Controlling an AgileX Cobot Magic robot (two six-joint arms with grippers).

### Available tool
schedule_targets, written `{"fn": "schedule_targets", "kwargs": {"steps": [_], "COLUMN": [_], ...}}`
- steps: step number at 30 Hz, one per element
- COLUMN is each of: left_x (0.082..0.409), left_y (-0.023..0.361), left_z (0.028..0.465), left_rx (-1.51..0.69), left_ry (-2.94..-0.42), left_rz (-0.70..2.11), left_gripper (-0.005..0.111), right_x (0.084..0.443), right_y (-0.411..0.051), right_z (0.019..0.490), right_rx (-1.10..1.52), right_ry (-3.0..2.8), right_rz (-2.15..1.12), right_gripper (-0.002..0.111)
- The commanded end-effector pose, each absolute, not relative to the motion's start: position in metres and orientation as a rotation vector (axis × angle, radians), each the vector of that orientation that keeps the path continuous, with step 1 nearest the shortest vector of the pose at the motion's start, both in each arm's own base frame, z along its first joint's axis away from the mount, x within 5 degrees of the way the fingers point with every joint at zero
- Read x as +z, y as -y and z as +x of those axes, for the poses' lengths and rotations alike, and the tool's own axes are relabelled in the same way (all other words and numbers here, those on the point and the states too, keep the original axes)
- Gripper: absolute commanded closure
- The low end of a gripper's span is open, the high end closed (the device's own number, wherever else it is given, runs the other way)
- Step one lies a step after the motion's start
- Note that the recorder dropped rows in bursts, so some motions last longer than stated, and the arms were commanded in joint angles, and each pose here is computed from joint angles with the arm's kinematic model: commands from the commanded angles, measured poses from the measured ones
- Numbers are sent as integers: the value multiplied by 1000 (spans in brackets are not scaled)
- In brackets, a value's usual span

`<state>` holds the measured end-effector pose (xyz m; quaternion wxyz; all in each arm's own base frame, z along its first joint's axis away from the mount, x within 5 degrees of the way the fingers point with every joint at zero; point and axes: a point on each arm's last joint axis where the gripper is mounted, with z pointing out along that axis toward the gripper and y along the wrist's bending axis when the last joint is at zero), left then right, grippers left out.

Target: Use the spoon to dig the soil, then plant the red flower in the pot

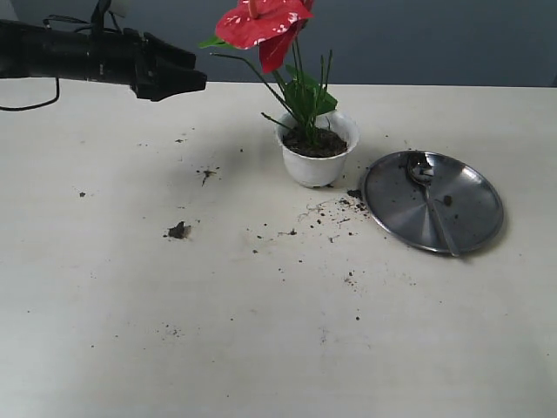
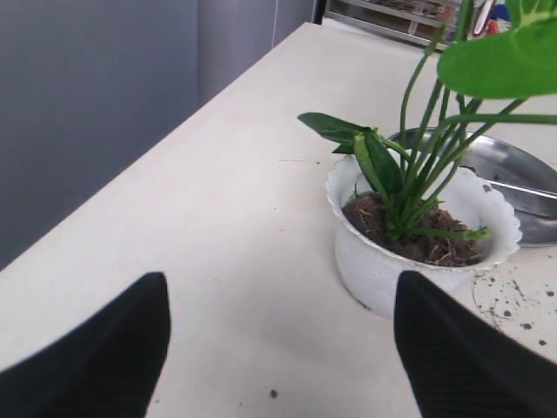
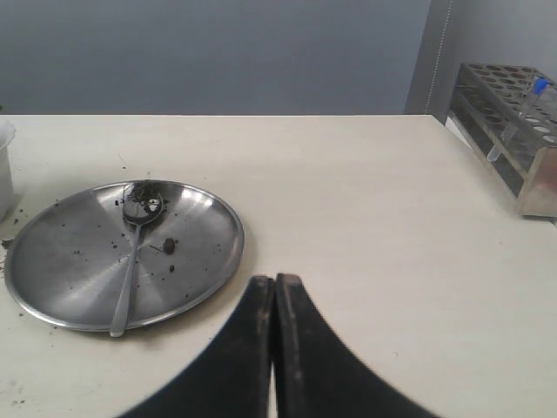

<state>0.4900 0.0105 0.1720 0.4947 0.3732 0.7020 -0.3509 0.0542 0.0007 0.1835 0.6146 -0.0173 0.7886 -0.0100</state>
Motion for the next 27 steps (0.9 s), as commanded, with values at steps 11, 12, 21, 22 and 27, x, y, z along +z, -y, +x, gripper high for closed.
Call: {"fn": "schedule_targets", "kwargs": {"steps": [11,12,21,22,27], "left_x": [255,263,324,332,379], "left_y": [-18,-17,-17,-17,-21], "left_z": [474,472,455,452,434], "left_rx": [-755,-750,-677,-653,-491], "left_ry": [-1593,-1586,-1611,-1618,-1644], "left_rz": [910,910,808,796,687], "left_gripper": [106,106,106,106,106], "right_x": [184,184,184,184,184], "right_y": [0,0,0,0,0], "right_z": [54,54,54,54,54], "right_rx": [-28,-28,-30,-30,-30], "right_ry": [-1802,-1802,-1802,-1802,-1802], "right_rz": [-37,-37,-39,-39,-39], "right_gripper": [109,109,109,109,109]}}
